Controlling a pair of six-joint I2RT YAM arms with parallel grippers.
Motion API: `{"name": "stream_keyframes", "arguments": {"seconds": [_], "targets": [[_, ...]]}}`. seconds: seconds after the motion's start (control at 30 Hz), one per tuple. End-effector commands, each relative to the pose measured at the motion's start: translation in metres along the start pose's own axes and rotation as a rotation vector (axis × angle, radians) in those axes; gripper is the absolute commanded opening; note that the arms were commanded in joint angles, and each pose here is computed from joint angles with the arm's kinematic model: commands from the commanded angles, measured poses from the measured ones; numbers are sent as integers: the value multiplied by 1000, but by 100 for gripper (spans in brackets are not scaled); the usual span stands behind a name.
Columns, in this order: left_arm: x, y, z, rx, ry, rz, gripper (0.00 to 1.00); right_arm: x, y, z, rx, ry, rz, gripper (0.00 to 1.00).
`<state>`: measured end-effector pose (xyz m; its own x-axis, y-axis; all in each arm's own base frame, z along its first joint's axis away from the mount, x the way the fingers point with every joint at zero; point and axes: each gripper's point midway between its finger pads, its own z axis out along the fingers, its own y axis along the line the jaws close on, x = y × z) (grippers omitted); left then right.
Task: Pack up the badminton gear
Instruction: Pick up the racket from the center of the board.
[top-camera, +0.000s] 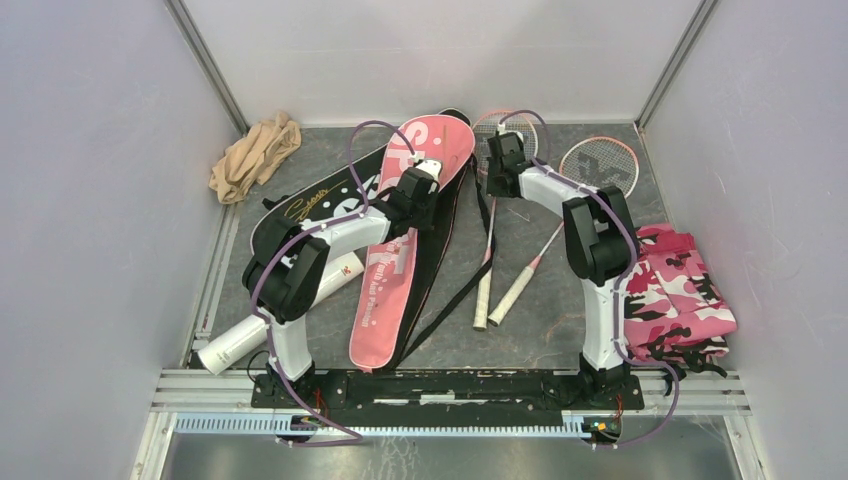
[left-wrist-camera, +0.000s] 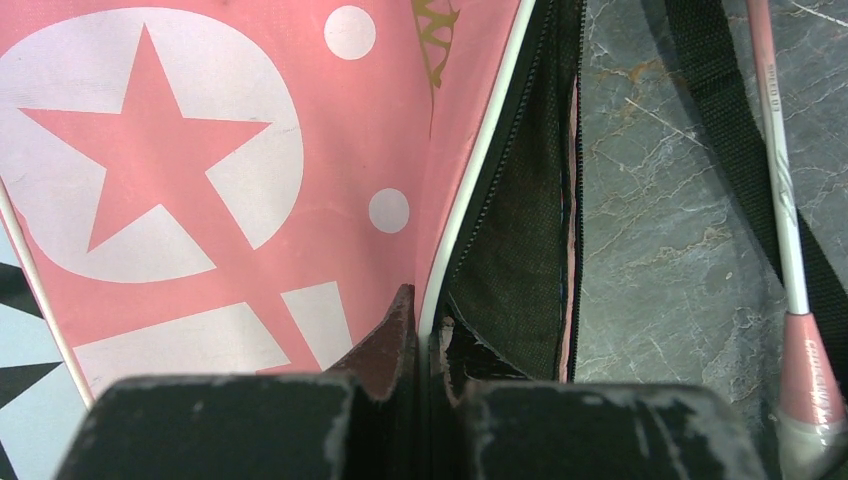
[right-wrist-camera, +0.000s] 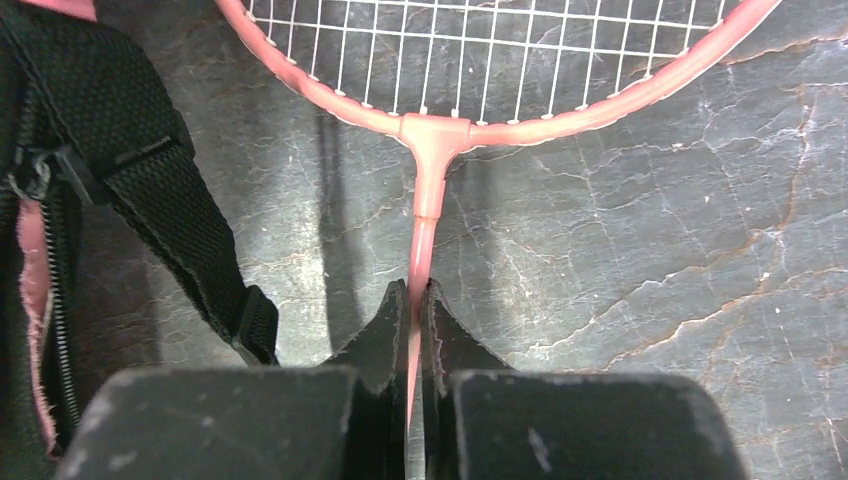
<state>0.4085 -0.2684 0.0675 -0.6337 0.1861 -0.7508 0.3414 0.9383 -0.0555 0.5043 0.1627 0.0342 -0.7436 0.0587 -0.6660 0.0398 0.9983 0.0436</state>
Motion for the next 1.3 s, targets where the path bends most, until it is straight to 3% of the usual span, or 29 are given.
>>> {"name": "stream_keyframes", "arguments": {"seconds": [0.0, 0.2, 0.5, 0.8, 1.27], "targets": [[-16, 0, -5, -18, -39, -58, 2, -74, 27, -46, -164, -139, 106, 0], [-12, -18, 0, 64, -8, -90, 2, -99, 34, -69, -280, -190, 131, 0], [-14, -34, 4, 137, -1, -124, 2, -80, 30, -74, -396, -179, 201, 0], [-8, -39, 8, 153, 25, -138, 2, -48, 27, -82, -406, -144, 239, 0], [-2, -32, 12, 88, 66, -212, 2, -53, 16, -112, -416, -225, 267, 0]]}}
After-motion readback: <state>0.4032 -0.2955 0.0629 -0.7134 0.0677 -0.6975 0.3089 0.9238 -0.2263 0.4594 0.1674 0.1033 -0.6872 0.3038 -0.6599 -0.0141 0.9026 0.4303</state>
